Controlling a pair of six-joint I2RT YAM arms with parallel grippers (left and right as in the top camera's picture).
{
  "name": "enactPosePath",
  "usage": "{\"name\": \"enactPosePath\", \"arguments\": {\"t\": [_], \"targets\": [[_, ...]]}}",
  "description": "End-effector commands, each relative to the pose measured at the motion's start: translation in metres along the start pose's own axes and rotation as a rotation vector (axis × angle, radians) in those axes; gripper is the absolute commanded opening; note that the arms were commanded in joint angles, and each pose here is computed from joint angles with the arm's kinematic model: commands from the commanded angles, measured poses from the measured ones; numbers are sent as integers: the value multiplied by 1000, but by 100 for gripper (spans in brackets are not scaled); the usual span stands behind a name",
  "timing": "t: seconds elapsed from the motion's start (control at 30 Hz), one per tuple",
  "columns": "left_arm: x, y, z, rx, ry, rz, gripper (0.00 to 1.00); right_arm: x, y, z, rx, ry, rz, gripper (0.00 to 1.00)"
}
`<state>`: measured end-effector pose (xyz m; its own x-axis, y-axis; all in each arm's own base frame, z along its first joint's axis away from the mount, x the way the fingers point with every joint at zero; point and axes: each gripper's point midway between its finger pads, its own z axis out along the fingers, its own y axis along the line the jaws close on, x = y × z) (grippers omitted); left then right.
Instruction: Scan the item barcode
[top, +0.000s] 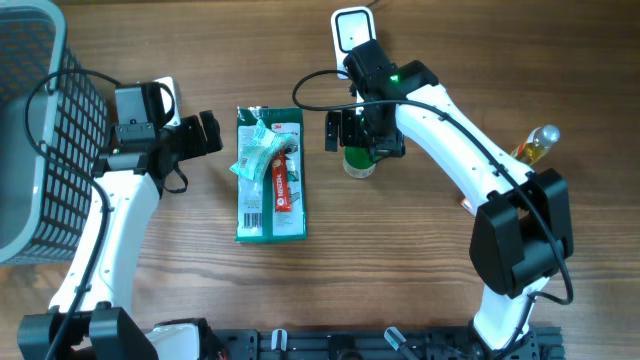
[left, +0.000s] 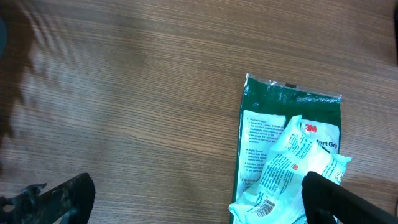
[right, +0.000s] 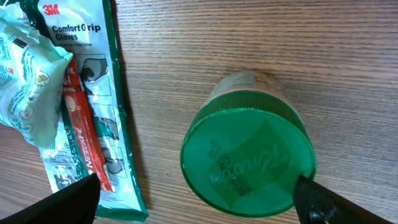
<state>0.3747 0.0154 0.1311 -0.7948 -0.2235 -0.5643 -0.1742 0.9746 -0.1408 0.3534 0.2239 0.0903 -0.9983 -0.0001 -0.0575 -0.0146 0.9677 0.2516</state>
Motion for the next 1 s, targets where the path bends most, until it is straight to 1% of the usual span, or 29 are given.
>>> {"name": "enactPosePath", "arguments": {"t": [0.0,0.1,0.23,0.37,0.43,0.57,0.7,0.83,0.97], "targets": [[-9,-4,-7,12,-30,27,100,6,-6,25,19,63,-9,100],[-9,-4,-7,12,-30,27,100,-1,-1,15,3,34,-16,100],[-9,-4,-7,12,-30,27,100,-15,13,-20,-39,-64,-87,100],[-9,-4,-7,12,-30,27,100,-17,10,-39,-48,-94,-59,100],[-9,-4,-7,12,-30,27,100,-13,5,-37,-34,-76,-40,100],[-9,-4,-7,12,-30,27,100,-11,-19,-37,92,-88,60,100],[-9,-4,-7,12,-30,27,100,0,-23,-17,105,-61,109,100],[-9,-4,-7,12,-30,27,100,6,-21,13,88,-72,130,100],[-9,-4,-7,12,-30,27,100,8,-27,28,88,-87,194,99]]}}
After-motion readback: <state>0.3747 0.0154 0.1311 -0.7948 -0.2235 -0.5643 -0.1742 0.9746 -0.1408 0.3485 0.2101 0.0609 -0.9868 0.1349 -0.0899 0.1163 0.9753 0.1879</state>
